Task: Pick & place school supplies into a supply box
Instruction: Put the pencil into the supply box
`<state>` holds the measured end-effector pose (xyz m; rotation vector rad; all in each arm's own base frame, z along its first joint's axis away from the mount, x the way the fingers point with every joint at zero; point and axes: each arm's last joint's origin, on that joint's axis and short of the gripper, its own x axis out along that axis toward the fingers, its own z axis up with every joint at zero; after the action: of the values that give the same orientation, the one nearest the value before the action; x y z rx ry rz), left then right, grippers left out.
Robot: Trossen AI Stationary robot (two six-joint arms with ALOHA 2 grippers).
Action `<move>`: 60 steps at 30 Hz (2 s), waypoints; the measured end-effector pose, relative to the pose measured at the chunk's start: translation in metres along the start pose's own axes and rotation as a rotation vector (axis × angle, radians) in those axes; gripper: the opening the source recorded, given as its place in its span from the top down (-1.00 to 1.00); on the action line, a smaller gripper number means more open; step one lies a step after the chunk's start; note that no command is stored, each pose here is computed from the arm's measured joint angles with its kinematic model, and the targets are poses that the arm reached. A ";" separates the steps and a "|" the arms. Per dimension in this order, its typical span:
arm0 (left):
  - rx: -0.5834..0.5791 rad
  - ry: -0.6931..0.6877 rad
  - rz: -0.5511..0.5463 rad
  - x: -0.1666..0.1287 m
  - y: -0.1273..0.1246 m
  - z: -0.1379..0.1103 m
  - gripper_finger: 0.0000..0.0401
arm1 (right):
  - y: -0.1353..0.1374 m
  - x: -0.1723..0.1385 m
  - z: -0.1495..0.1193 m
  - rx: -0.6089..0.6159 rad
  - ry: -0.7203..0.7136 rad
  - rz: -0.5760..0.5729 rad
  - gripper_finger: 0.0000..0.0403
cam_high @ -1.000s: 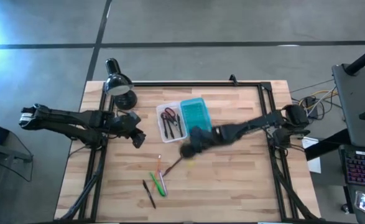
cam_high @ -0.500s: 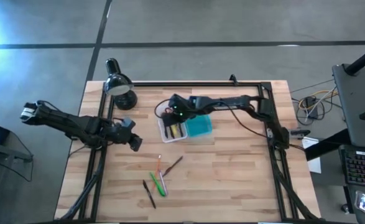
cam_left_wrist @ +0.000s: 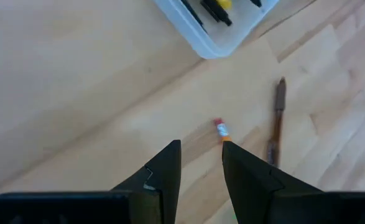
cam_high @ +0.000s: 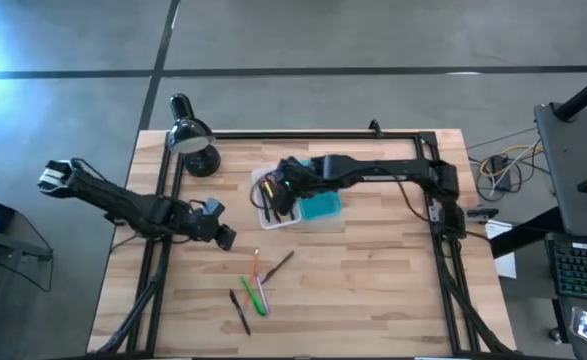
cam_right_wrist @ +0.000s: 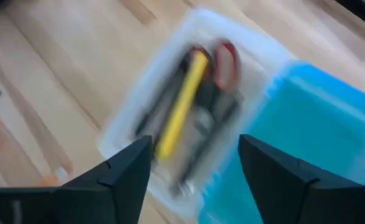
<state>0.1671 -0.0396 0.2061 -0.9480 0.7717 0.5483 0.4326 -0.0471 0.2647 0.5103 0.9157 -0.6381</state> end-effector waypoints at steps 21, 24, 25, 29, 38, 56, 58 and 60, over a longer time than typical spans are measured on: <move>-0.143 0.044 0.129 0.064 -0.093 -0.032 0.50 | -0.068 -0.067 -0.134 0.097 0.043 0.033 -0.20; 0.015 0.070 0.153 0.067 -0.107 -0.040 0.50 | -0.063 -0.063 -0.150 -0.081 0.080 0.163 -0.20; 0.057 0.081 0.172 0.066 -0.110 -0.043 0.50 | -0.060 -0.061 -0.157 -0.157 0.094 0.201 -0.20; 0.057 0.145 0.302 0.054 -0.108 -0.059 0.50 | -0.052 -0.058 -0.173 -0.308 0.101 0.245 -0.20; -0.048 0.269 0.120 0.028 -0.123 -0.114 0.50 | -0.045 -0.048 -0.178 -0.272 0.125 0.221 -0.17; -0.329 0.244 0.134 0.051 -0.147 -0.142 0.72 | -0.036 -0.044 -0.173 -0.258 0.105 0.237 -0.14; -0.437 0.174 0.116 0.048 -0.146 -0.147 0.86 | -0.036 -0.044 -0.172 -0.256 0.101 0.241 -0.13; -0.508 0.118 0.069 0.044 -0.147 -0.152 0.96 | -0.035 -0.044 -0.172 -0.251 0.099 0.244 -0.13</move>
<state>0.2476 -0.2399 0.1916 -1.4356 0.7883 0.7741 0.2919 0.0523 0.2085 0.4223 0.9930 -0.2742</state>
